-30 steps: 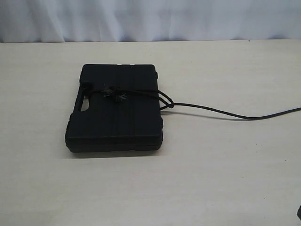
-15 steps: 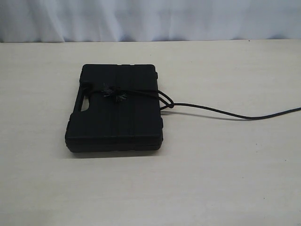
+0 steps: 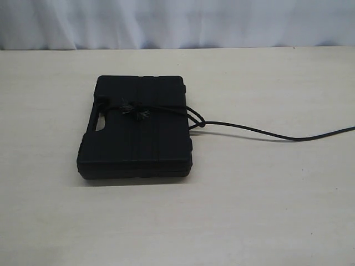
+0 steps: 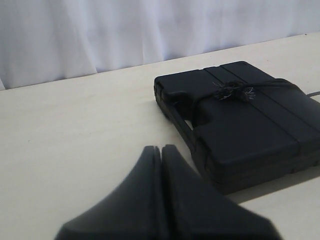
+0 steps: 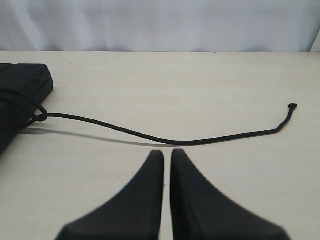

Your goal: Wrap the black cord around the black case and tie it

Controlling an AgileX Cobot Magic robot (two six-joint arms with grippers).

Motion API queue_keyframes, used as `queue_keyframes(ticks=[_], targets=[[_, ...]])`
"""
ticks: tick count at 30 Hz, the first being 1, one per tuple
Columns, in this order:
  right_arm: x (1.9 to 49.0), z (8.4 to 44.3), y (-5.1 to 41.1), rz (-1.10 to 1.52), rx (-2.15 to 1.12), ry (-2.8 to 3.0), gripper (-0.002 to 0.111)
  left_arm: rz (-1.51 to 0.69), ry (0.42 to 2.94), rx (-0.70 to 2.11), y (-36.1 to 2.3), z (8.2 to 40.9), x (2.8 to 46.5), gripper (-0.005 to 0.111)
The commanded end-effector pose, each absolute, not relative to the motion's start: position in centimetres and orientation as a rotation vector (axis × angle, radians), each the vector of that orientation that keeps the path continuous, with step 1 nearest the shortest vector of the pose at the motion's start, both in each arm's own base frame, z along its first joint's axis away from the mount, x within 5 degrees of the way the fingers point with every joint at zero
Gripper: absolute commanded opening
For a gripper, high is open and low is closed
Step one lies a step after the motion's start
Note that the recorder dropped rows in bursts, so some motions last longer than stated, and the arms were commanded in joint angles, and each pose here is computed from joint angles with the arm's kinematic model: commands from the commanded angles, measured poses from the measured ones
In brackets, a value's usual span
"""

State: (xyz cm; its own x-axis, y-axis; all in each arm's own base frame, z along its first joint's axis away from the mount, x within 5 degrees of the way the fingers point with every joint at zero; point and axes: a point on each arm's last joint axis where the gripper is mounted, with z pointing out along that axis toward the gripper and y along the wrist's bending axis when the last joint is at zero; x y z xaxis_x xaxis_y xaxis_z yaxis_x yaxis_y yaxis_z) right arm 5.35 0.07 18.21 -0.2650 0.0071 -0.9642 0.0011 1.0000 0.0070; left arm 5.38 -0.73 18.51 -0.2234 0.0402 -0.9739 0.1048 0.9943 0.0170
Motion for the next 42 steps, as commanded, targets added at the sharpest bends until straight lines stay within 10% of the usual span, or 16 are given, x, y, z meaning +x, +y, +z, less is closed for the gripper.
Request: queue_keyframes(ticks=[1, 42], targets=[[5.36, 18.28, 0.05, 0.005, 0.012, 1.821, 0.005, -0.058, 1.789, 0.103, -0.71, 18.53, 5.39, 0.000], [5.35, 18.24, 0.06, 0.006, 0.010, 1.825, 0.005, 0.004, 1.792, 0.027, -0.25, 18.53, 5.43, 0.000]])
